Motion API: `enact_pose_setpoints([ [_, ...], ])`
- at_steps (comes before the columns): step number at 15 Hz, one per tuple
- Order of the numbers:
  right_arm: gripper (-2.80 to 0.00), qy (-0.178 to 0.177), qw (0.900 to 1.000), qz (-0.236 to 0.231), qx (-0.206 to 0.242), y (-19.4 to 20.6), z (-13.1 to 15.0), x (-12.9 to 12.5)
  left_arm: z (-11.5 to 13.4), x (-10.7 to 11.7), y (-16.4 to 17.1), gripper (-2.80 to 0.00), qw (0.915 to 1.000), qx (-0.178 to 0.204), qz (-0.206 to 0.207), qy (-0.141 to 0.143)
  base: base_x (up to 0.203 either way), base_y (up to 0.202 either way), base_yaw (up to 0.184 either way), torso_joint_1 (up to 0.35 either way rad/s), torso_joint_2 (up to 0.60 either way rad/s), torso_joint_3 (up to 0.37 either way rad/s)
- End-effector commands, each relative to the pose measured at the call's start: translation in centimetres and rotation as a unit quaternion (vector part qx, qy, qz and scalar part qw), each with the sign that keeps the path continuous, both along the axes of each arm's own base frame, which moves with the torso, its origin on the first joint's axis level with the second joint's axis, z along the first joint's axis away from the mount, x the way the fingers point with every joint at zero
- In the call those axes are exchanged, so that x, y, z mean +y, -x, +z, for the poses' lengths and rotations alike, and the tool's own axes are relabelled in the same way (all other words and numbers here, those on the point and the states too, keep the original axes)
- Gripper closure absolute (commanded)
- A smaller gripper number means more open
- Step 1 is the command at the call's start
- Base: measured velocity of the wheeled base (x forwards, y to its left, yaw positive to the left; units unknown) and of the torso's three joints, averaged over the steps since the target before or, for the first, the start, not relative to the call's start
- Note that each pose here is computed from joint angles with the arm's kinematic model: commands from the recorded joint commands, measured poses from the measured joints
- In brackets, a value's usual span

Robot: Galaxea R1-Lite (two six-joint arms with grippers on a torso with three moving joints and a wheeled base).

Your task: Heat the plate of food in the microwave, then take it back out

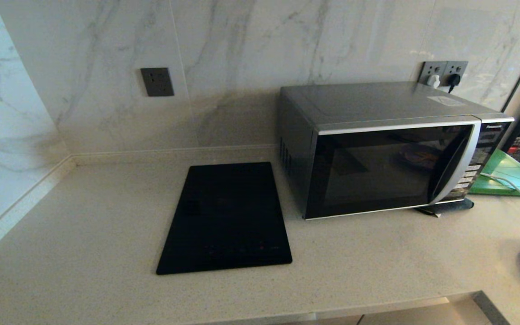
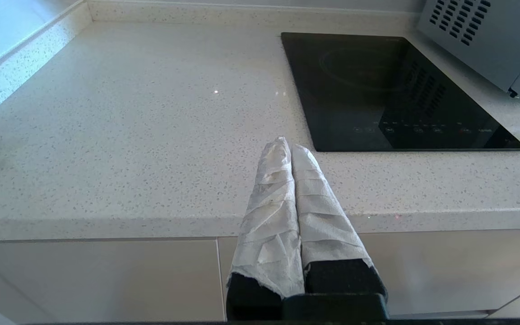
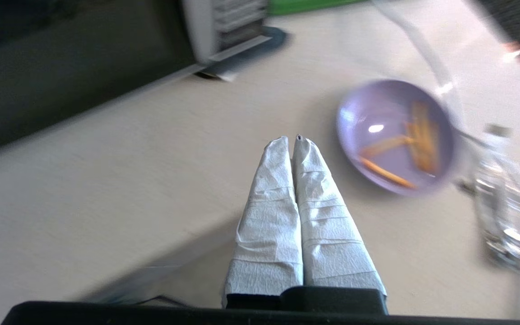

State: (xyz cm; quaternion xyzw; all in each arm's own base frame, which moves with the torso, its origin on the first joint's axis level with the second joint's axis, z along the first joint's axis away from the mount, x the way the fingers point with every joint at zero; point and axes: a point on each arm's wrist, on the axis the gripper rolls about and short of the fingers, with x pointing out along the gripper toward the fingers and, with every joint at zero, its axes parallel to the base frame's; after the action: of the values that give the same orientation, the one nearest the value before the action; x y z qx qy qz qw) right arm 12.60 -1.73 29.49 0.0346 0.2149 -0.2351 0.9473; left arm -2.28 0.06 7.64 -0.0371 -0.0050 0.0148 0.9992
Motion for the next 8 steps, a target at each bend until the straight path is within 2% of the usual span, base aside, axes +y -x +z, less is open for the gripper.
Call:
enact_pose_setpoints([
  [1,0.00,0.016,0.998,-0.018,-0.061,7.2,-1.2,0.3,0.0,0.0,0.0,0.00,1.0000,0.001,0.000,0.001,0.000,0.000,0.000,0.000,0.00,0.000],
  [5,0.00,0.027,0.993,-0.024,-0.110,13.2,-4.7,1.0,0.0,0.0,0.0,0.00,1.0000,0.001,0.000,0.001,0.000,0.000,0.000,0.000,0.00,0.000],
  [8,0.00,0.026,0.987,0.021,-0.155,16.8,-6.7,1.4,0.0,0.0,0.0,0.00,1.0000,0.001,0.000,0.001,0.000,0.000,0.000,0.000,0.00,0.000],
])
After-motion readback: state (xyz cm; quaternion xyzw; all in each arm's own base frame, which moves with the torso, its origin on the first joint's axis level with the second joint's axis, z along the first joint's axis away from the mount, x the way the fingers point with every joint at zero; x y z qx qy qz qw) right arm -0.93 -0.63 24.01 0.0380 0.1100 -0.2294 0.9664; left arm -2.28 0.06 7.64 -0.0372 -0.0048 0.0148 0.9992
